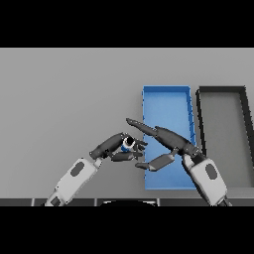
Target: Pick up the blue pipe and place it into the blue bin.
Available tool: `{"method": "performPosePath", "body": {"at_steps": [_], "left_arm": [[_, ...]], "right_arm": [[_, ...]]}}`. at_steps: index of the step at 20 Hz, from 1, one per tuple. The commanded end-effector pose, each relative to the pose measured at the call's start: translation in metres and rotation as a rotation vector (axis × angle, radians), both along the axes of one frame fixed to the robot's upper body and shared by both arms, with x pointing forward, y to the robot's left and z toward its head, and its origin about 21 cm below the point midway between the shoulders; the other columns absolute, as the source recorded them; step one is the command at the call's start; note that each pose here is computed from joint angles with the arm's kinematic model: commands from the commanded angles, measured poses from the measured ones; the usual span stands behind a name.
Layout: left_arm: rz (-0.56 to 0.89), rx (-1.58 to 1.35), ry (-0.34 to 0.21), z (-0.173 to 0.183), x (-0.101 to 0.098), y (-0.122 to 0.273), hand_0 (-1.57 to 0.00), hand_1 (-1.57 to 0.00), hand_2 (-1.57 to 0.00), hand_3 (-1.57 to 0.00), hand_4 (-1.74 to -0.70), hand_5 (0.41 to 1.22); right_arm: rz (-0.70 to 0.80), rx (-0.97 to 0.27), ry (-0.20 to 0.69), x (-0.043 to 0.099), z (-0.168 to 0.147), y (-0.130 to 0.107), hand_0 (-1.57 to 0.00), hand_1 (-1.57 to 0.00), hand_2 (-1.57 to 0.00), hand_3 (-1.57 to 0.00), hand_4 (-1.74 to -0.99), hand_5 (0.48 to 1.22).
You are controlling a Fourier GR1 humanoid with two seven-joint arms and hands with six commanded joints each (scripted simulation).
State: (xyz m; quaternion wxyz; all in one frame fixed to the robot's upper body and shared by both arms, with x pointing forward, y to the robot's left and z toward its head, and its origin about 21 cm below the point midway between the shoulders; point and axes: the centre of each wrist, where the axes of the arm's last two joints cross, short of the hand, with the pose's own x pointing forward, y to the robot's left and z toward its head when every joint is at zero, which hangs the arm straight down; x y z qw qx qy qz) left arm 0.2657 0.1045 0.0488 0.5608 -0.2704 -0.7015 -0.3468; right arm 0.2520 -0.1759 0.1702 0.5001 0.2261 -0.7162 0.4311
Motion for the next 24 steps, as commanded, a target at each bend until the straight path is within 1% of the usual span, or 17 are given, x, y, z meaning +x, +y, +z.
{"method": "performPosePath", "body": {"at_steps": [1, 3, 4, 8, 10, 11, 12, 13, 14, 15, 16, 17, 18, 19, 21, 22, 24], "left_arm": [[0.0, -0.009, -0.012, 0.0, 0.002, -0.001, -1.57, -1.57, -1.57, -1.45, -1.73, 1.221], [-0.007, -0.023, -0.013, 0.001, 0.005, 0.003, -1.57, -1.57, -1.57, -1.48, -1.73, 1.221], [0.001, -0.018, 0.005, 0.0, 0.006, 0.003, -1.57, -1.57, -1.57, -1.49, -1.73, 1.221], [-0.025, -0.027, 0.02, 0.0, 0.011, 0.003, -1.57, -1.57, -1.57, -1.51, -1.73, 1.221], [-0.031, -0.013, 0.023, -0.002, 0.008, 0.004, -1.57, -1.57, -1.57, -1.5, -1.73, 1.221], [-0.037, -0.021, 0.023, -0.001, 0.008, 0.004, -1.57, -1.57, -1.57, -1.45, -1.72, 1.221], [-0.045, -0.023, 0.031, 0.002, 0.008, 0.003, -1.57, -1.57, -1.57, -1.47, -1.72, 1.221], [-0.051, -0.026, 0.034, 0.001, 0.007, 0.003, -1.57, -1.57, -1.57, -1.4, -1.72, 1.221], [-0.048, -0.028, -0.012, 0.002, 0.009, 0.006, -1.5, -1.39, -1.37, -1.15, -1.63, 1.221], [-0.029, 0.055, -0.029, 0.003, 0.008, 0.004, -1.24, -1.12, -1.09, -0.92, -1.61, 1.221], [-0.014, 0.118, -0.058, 0.003, 0.008, 0.006, -0.99, -0.9, -0.87, -0.74, -1.59, 1.221], [-0.004, 0.12, -0.071, 0.004, 0.007, 0.004, -0.88, -0.83, -0.8, -0.67, -1.61, 1.221], [-0.003, 0.108, -0.078, 0.006, 0.006, 0.006, -0.89, -0.87, -0.85, -0.66, -1.64, 1.221], [0.0, 0.064, -0.063, 0.004, 0.006, 0.005, -1.03, -1.01, -0.99, -0.62, -1.66, 1.192], [-0.004, -0.02, -0.032, 0.003, 0.005, 0.007, -1.22, -1.21, -1.2, -0.52, -1.69, 1.203], [-0.016, -0.053, -0.016, 0.003, 0.005, 0.006, -1.29, -1.28, -1.27, -0.53, -1.7, 1.206], [-0.015, -0.059, -0.012, 0.002, 0.004, 0.006, -1.39, -1.39, -1.38, -0.55, -1.71, 1.212]], "right_arm": [[0.026, -0.009, -0.001, 0.002, 0.0, 0.008, 0.0, 0.0, 0.0, 0.0, -1.27, 0.53], [0.067, -0.015, 0.003, 0.007, 0.001, 0.023, 0.0, 0.0, 0.0, 0.0, -1.251, 0.535], [0.068, -0.032, 0.01, 0.01, 0.001, 0.03, 0.0, 0.0, 0.0, 0.0, -1.241, 0.532], [0.084, -0.06, 0.037, 0.022, 0.001, 0.047, 0.0, 0.0, 0.0, 0.0, -1.222, 0.512], [0.106, -0.064, 0.034, 0.029, 0.002, 0.053, 0.0, 0.0, -0.02, 0.0, -1.225, 0.511], [0.119, -0.069, 0.032, 0.032, 0.002, 0.054, 0.0, -0.01, -0.04, 0.0, -1.231, 0.512], [0.132, -0.081, 0.036, 0.035, 0.003, 0.062, -0.01, -0.04, -0.07, -0.01, -1.241, 0.516], [0.146, -0.08, 0.038, 0.037, 0.003, 0.066, -0.05, -0.08, -0.11, -0.04, -1.268, 0.519], [0.168, -0.087, 0.033, 0.037, 0.006, 0.069, -0.14, -0.17, -0.19, -0.11, -1.308, 0.523], [0.176, -0.099, 0.035, 0.038, 0.007, 0.072, -0.28, -0.31, -0.33, -0.23, -1.352, 0.528], [0.19, -0.098, 0.036, 0.039, 0.006, 0.075, -0.48, -0.5, -0.5, -0.37, -1.39, 0.538], [0.2, -0.1, 0.04, 0.042, 0.008, 0.076, -0.7, -0.71, -0.71, -0.56, -1.453, 0.551], [0.229, -0.086, 0.044, 0.039, 0.009, 0.08, -0.87, -0.89, -0.89, -0.7, -1.503, 0.573], [0.232, -0.085, 0.076, 0.04, 0.005, 0.083, -1.01, -1.02, -1.02, -0.83, -1.541, 0.604], [0.223, -0.064, 0.108, 0.038, 0.003, 0.083, -1.21, -1.22, -1.22, -1.1, -1.492, 0.706], [0.225, -0.025, 0.099, 0.035, 0.001, 0.085, -1.28, -1.29, -1.29, -1.19, -1.475, 0.809], [0.207, -0.026, 0.074, 0.037, 0.002, 0.086, -1.39, -1.39, -1.39, -1.33, -1.458, 0.957]]}}
